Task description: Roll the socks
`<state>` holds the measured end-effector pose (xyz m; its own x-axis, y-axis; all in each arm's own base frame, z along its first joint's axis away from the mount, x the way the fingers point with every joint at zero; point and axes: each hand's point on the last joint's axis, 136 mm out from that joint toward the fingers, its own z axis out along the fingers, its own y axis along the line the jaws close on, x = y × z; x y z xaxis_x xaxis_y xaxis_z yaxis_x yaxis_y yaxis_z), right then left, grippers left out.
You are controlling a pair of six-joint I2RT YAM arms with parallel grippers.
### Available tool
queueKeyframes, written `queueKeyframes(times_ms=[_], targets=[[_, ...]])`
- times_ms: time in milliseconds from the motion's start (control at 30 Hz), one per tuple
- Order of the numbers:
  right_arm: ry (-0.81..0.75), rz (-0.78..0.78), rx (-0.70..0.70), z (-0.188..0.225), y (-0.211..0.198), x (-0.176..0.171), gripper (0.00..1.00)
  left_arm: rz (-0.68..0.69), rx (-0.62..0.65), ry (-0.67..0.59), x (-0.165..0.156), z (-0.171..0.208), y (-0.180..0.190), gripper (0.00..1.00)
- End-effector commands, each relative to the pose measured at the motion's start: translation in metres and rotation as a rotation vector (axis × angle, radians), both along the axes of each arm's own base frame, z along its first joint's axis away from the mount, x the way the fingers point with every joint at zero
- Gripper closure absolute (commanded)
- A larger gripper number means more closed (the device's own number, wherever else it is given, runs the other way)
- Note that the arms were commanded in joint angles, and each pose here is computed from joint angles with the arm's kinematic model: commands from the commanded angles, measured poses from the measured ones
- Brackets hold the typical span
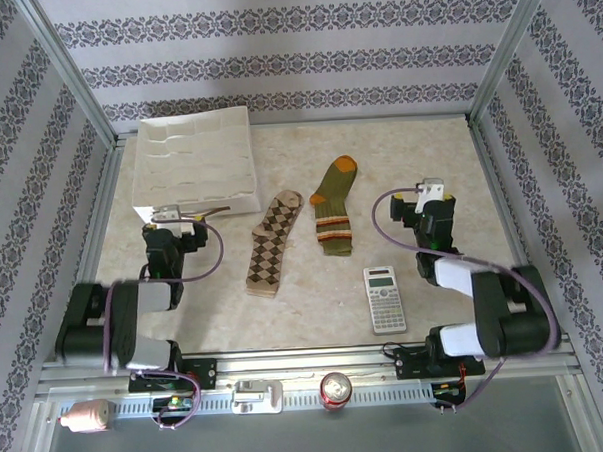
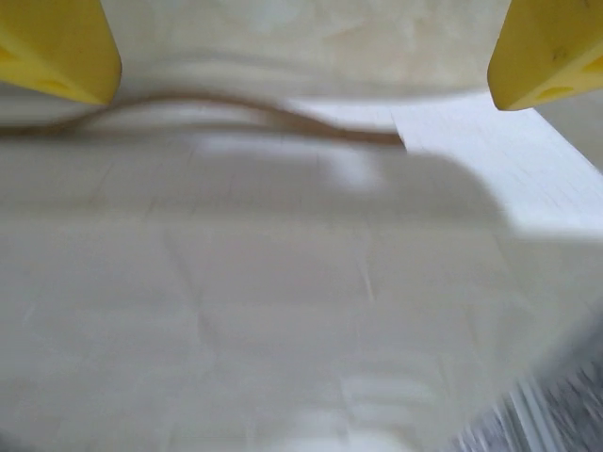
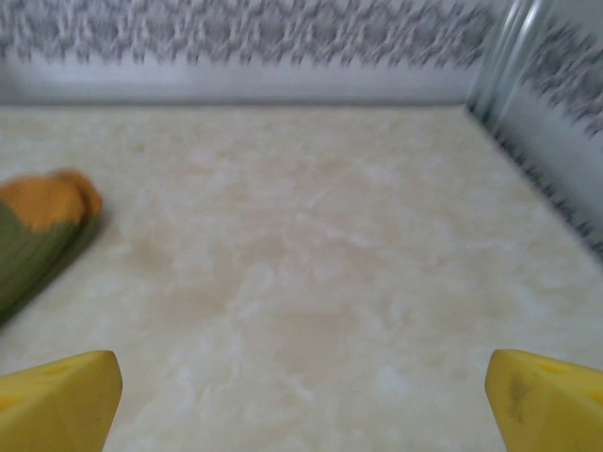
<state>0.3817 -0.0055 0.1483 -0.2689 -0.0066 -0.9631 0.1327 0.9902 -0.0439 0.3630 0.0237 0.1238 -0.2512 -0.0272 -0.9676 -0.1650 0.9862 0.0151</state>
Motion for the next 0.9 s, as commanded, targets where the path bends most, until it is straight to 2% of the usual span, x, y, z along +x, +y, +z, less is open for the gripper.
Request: queueKeyframes(times_ms=[0,67,100,133,167,200,267,333,400,467,600,667,733,867], targets=[[-0.129,-0.134,-0.073,0.098,-0.010,-0.004,0.02,0.154,0.001,-0.140,-0.010,0.084,0.015,0.01],[-0.215,-0.162,-0.022,0.171,-0.010,-0.014,0.02,0.260,-0.069,-0.209,-0.019,0.133,0.024,0.01],[-0.193,-0.184,0.043,0.188,-0.013,-0.021,0.02,0.345,-0.196,-0.222,-0.023,0.145,0.033,0.01],[-0.146,-0.215,0.146,0.192,-0.018,-0.029,0.02,0.431,-0.367,-0.177,-0.032,0.149,0.038,0.01],[-0.115,-0.240,0.242,0.192,-0.021,-0.037,0.02,0.447,-0.477,-0.055,-0.043,0.144,0.031,0.01],[-0.117,-0.281,0.362,0.183,-0.026,-0.040,0.02,0.393,-0.522,0.013,-0.045,0.146,0.018,0.01],[-0.121,-0.079,0.575,0.177,-0.008,-0.030,0.02,0.254,-0.726,0.027,-0.027,0.139,-0.010,0.01],[-0.100,0.056,0.602,0.182,0.019,-0.027,0.02,0.235,-0.917,0.140,-0.024,0.116,-0.028,0.01],[-0.012,0.083,0.540,0.173,0.043,-0.030,0.02,0.187,-0.983,0.318,-0.024,0.092,-0.055,0.01],[0.103,0.158,0.418,0.159,0.081,-0.037,0.07,0.195,-0.974,0.513,-0.040,0.064,-0.081,0.00],[0.305,0.385,0.117,0.119,0.168,-0.073,0.16,0.090,-0.901,0.735,-0.082,0.031,-0.139,0.08],[0.355,0.537,-0.069,0.095,0.212,-0.102,0.17,0.066,-0.910,0.829,-0.111,0.010,-0.161,0.21],[0.385,0.679,-0.206,0.073,0.245,-0.127,0.19,0.094,-0.941,0.890,-0.136,-0.008,-0.164,0.32],[0.419,1.017,-0.348,0.030,0.300,-0.173,0.16,0.178,-0.980,0.869,-0.161,-0.023,-0.145,0.58]])
